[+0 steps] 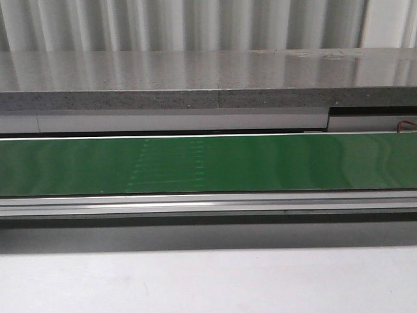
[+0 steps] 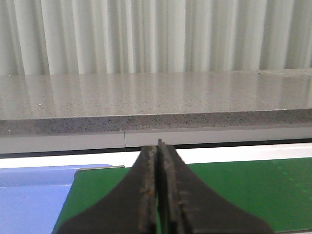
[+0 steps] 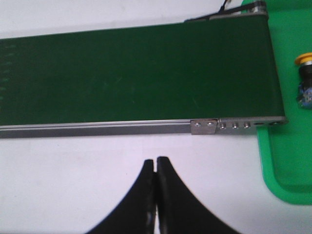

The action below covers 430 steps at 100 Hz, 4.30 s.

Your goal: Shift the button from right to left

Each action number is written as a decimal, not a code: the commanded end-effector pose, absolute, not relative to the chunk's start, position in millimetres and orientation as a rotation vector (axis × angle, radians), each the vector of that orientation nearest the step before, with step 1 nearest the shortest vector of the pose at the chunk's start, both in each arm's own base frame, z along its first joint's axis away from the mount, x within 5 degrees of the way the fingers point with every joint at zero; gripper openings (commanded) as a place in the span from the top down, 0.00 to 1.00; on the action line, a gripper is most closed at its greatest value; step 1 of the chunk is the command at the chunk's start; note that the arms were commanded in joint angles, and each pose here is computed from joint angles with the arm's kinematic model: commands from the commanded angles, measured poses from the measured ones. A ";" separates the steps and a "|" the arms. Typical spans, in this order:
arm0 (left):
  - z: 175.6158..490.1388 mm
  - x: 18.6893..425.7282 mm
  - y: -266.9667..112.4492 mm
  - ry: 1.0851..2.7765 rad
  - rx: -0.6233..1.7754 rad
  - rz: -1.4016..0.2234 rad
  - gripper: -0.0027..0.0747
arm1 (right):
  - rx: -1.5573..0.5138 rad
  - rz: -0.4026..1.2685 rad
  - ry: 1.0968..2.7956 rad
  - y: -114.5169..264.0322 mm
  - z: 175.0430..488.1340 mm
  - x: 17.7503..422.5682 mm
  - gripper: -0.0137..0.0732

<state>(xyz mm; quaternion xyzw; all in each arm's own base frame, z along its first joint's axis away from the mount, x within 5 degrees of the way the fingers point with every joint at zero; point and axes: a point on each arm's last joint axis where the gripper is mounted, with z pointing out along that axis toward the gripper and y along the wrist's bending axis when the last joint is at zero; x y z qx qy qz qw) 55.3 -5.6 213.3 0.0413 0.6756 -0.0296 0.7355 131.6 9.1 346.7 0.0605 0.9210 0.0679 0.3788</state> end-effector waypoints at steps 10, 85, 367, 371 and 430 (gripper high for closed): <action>214.2 52.6 -6.5 1.396 0.085 -0.092 0.99 | 0.158 0.181 2.401 10.1 347.0 149.6 0.74; 214.2 52.6 -6.5 1.396 0.085 -0.092 0.99 | 0.416 -0.127 2.442 -56.7 354.8 194.6 0.11; 214.2 52.6 -6.5 1.396 0.085 -0.092 0.99 | 0.130 0.187 2.780 -65.6 256.9 329.7 0.10; 214.2 52.6 -6.5 1.396 0.085 -0.092 0.99 | 0.123 0.198 2.750 -64.2 262.0 329.4 0.10; 214.2 52.6 -6.5 1.396 0.085 -0.092 0.99 | -0.181 0.098 2.085 0.0 361.9 220.6 0.10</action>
